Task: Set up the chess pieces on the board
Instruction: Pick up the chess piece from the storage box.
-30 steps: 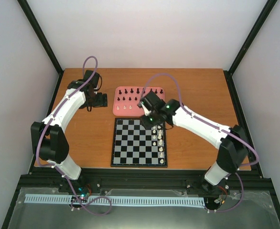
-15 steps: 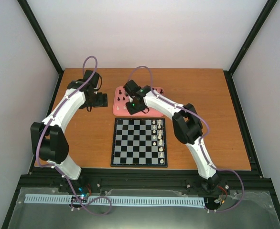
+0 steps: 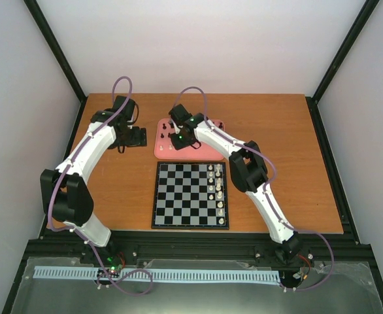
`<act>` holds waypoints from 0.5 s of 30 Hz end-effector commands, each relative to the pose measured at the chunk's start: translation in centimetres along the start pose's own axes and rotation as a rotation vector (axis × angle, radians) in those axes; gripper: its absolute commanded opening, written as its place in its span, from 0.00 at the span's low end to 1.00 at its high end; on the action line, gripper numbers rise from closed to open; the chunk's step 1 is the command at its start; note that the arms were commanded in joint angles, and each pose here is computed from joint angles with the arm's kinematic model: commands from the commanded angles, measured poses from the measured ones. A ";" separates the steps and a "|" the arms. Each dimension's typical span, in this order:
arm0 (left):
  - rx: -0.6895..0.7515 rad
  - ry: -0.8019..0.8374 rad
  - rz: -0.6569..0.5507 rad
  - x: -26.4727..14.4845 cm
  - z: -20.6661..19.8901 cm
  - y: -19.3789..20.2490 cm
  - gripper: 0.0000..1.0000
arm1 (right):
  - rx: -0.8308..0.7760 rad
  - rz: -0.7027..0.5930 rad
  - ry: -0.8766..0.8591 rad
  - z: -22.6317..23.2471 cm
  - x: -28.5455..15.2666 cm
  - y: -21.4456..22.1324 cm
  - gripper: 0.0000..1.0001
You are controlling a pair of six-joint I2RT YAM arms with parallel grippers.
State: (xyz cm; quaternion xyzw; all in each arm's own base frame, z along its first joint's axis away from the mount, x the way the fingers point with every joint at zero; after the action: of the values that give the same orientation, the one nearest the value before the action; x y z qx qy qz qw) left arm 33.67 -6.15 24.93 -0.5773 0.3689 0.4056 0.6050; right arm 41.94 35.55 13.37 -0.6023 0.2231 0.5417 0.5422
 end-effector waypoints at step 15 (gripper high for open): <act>0.002 0.005 -0.028 -0.9 -0.2 -0.7 1.00 | -0.019 0.007 -0.017 -0.2 2.4 -0.6 0.33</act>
State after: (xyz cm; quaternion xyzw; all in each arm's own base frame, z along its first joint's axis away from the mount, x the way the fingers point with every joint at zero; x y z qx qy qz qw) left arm 33.68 -6.14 24.93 -0.5772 0.3689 0.4056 0.6052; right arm 42.73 36.26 11.34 -0.5989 0.2217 0.5531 0.5350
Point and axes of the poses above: each gripper's point midway between its finger pads, its own x axis out along the fingers, its own z axis along the line the jaws close on, y = z × x, the point moved 9 cm from there along -x, back along the fingers, and after that the axes turned 7 degrees about x, right-handed, at the moved point
